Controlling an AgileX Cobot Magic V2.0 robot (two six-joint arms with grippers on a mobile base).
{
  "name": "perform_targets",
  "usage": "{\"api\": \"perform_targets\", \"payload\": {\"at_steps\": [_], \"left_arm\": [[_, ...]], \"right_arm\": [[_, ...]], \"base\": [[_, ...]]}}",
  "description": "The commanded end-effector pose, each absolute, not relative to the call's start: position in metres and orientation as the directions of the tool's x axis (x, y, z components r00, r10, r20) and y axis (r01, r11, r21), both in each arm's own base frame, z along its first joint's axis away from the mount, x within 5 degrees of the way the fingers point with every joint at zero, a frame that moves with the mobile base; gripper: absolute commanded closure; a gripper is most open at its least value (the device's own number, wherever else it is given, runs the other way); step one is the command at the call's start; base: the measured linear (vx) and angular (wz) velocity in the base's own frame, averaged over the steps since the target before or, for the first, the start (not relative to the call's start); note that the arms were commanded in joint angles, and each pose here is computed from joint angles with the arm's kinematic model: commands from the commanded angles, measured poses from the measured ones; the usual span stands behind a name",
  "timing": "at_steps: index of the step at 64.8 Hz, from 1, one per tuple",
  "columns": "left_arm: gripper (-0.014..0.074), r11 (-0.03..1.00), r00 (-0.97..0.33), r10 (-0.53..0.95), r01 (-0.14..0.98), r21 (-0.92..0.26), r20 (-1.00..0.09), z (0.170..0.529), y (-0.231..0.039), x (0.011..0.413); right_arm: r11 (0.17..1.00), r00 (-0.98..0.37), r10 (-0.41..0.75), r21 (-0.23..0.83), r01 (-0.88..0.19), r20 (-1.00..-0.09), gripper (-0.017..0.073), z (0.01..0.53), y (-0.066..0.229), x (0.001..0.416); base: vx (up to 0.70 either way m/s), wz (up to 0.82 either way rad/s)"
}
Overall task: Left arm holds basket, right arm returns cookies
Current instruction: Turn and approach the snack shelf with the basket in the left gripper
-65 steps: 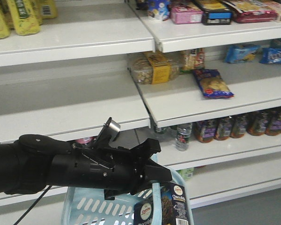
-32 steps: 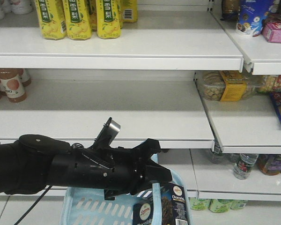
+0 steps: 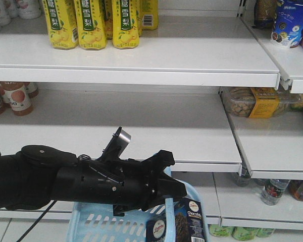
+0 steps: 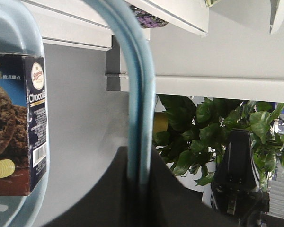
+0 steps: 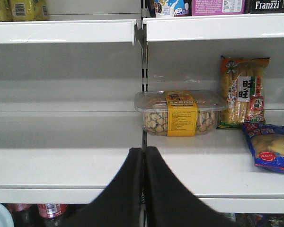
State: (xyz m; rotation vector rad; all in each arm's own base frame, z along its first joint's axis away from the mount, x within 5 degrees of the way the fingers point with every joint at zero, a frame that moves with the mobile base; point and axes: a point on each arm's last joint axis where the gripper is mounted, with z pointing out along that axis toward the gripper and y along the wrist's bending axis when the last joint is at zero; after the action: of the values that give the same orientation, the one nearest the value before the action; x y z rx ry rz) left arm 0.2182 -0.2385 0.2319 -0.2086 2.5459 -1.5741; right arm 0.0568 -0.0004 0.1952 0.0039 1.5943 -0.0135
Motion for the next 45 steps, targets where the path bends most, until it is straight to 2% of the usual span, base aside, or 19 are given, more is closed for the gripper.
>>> {"api": "perform_targets", "payload": {"at_steps": [1, 45], "left_arm": [[0.06, 0.346, -0.981, -0.187, -0.027, -0.938, -0.041, 0.2579, -0.2409, 0.2153], [0.06, 0.346, -0.981, -0.187, -0.027, -0.938, -0.041, 0.2579, -0.2409, 0.2153]], "right_arm": [[1.0, 0.065, -0.008, -0.007, 0.016, -0.998, 0.0568, 0.2033, -0.0008, 0.0558], [1.0, 0.065, -0.008, -0.007, 0.016, -0.998, 0.0568, 0.2033, -0.0008, 0.0558]], "base": [[0.1, 0.0], [0.11, -0.05]]}}
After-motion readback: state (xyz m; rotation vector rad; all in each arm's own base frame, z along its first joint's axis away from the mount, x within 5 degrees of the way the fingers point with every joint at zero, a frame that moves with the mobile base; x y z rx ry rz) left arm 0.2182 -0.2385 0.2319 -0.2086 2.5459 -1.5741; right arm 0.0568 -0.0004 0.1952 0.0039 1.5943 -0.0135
